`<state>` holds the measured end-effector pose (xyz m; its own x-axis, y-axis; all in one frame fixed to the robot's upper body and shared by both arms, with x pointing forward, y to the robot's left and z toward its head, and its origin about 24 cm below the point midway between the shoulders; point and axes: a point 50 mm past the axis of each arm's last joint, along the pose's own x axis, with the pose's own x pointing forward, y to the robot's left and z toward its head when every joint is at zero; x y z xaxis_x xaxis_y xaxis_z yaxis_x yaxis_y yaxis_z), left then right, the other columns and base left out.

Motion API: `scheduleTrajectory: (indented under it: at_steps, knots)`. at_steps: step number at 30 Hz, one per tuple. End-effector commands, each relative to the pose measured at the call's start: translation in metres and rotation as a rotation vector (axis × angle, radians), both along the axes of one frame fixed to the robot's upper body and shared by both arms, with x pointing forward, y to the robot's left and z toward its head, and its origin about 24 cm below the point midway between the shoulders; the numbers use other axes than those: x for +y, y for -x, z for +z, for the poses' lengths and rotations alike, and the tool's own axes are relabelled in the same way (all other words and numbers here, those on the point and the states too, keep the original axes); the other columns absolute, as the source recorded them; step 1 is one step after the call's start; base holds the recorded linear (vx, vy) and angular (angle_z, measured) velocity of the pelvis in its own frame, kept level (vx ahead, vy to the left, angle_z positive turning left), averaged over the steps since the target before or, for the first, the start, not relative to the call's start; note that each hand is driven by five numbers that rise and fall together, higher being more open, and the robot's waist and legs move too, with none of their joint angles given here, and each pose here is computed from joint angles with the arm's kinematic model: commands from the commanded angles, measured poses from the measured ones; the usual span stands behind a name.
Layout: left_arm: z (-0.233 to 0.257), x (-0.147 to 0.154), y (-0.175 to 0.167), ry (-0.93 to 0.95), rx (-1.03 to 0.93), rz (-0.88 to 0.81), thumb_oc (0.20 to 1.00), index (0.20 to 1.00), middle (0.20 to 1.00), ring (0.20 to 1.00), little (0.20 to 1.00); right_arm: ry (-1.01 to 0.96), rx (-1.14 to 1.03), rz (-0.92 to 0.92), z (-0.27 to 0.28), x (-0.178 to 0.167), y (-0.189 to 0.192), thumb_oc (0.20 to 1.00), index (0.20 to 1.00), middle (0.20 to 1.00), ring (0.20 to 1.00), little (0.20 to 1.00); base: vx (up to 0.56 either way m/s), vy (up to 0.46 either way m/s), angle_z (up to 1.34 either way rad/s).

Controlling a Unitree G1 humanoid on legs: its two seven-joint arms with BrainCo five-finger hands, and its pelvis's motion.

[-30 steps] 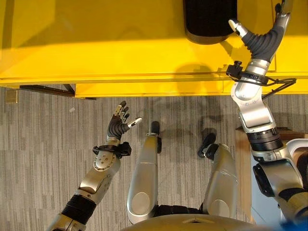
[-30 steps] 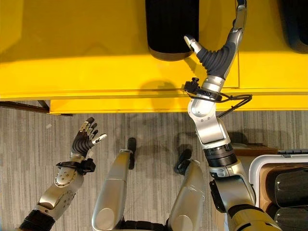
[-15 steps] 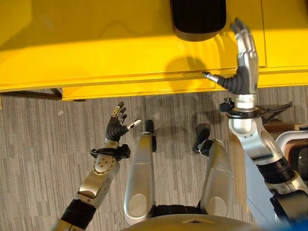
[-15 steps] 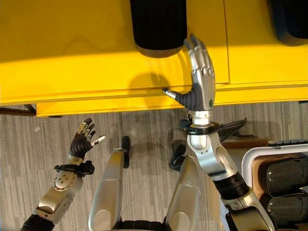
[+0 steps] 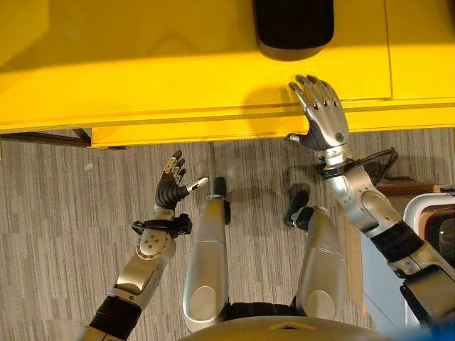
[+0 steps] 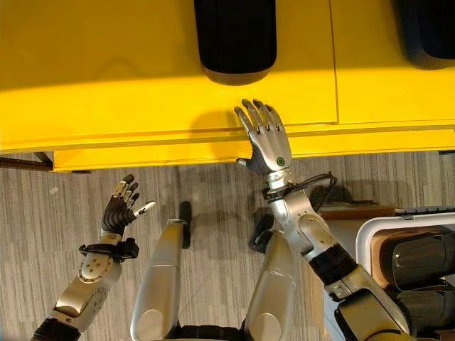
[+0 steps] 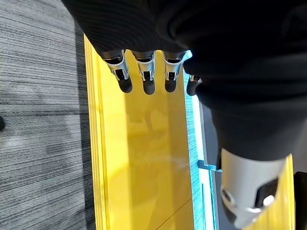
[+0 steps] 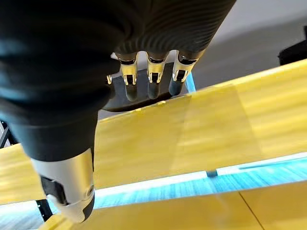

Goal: Move parts from the plastic box to the shelf.

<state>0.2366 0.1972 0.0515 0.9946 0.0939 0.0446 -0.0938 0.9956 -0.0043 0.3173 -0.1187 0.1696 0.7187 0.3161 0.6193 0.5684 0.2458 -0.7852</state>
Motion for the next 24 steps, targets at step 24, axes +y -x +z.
scheduleTrajectory:
  at_steps: [24]
  knots:
    - [0.017, 0.005, 0.001, 0.019, -0.093, -0.001, 1.0, 1.0, 1.0, 1.0, 1.0, -0.064, 0.013, 0.008, 0.042, 0.013, -0.029, 1.0, 1.0, 1.0, 1.0, 1.0, 0.0, 0.0, 0.0]
